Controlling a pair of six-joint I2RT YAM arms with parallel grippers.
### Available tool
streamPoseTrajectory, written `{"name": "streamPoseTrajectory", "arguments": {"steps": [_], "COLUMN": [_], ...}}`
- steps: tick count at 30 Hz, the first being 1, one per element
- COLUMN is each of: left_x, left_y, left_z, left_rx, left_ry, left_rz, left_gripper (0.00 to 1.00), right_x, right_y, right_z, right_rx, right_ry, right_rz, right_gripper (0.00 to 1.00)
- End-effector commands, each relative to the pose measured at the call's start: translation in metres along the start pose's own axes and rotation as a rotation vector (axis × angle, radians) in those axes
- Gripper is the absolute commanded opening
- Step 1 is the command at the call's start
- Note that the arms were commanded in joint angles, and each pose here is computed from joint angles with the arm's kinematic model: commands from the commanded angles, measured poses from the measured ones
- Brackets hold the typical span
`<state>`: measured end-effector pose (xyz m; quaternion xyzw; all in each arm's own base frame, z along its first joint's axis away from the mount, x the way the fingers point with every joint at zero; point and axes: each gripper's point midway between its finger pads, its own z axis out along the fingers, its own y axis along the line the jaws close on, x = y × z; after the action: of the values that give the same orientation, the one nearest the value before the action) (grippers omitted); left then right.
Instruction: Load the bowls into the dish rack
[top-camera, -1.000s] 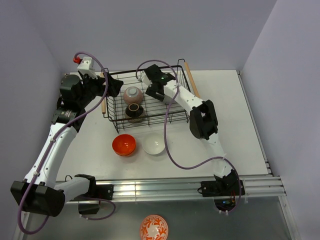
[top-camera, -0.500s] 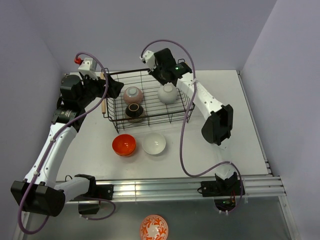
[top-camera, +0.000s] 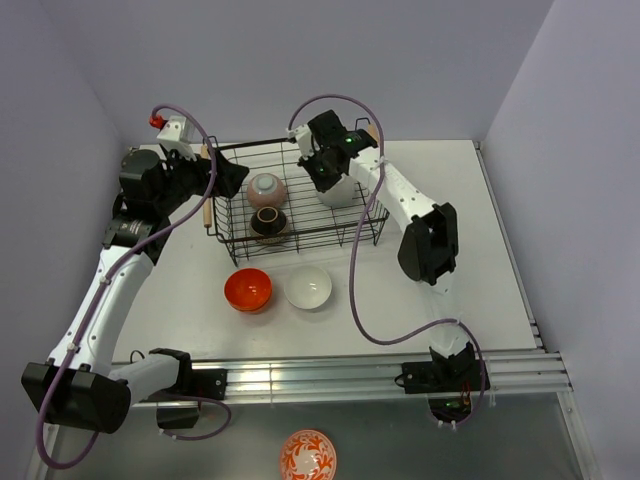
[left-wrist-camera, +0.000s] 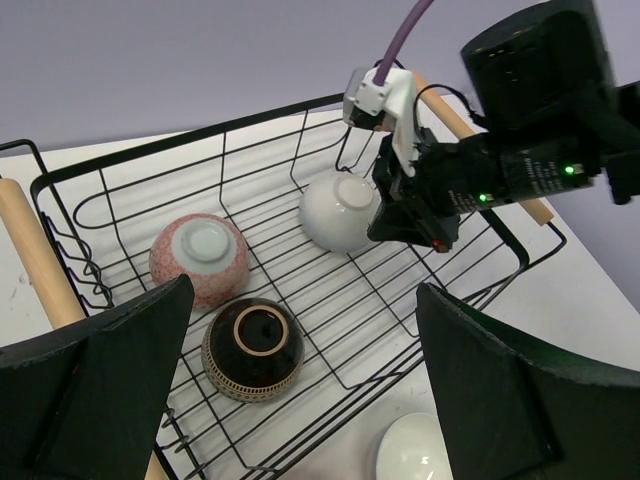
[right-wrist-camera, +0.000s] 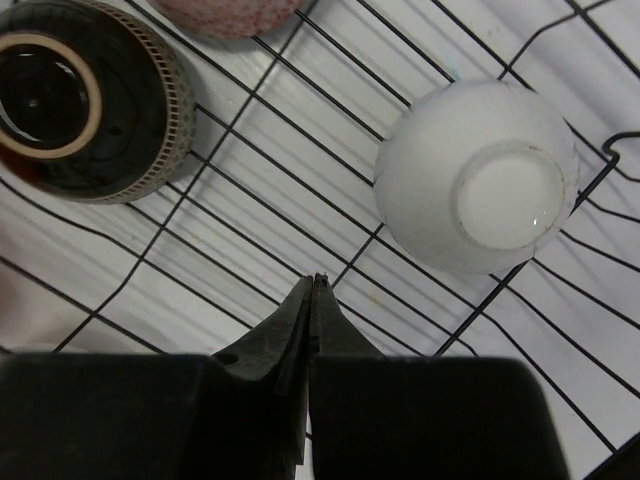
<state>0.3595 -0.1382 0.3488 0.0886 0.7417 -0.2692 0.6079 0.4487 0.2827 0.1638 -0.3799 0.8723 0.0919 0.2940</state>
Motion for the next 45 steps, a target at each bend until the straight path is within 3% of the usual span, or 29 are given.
{"name": "streamPoseTrajectory", "arguments": {"steps": [1, 13, 24, 27, 36, 45], "left_x": [-0.027, -0.012, -0.003, 0.000, 0.005, 0.001], "left_y": [-0.018, -0.025, -0.021, -0.021, -0.022, -0.022], "left_z": [-0.011, -0.011, -0.009, -0.008, -0.011, -0.008], "left_rx": [0.059, 0.114, 0.106, 0.108, 0.116, 0.118], "left_ry": [-0.071, -0.022, 0.009, 0.019, 0.020, 0.007], "left_rz": [0.023, 0.005, 0.012, 0.011, 0.002, -0.002], "left_gripper": [0.99, 1.00, 0.99, 1.00, 0.99, 0.99], "right_x": [0.005, 0.023, 0.029, 0.028, -0.015, -0.014], "right_y": [-0.012, -0.053, -0.090, -0.083, -0.037, -0.032], "right_z": [0.004, 0.042, 0.042, 0.040, -0.022, 0.006], "right_rx": [0.000, 0.102, 0.276, 0.224, -0.008, -0.065], "right_ry": [0.010, 0.038, 0.037, 0.027, -0.199, -0.124], "right_rz": [0.075, 0.135, 0.197, 0.200, 0.160, 0.198], "right_gripper": [0.00, 0.00, 0.04, 0.03, 0.00, 0.00]}}
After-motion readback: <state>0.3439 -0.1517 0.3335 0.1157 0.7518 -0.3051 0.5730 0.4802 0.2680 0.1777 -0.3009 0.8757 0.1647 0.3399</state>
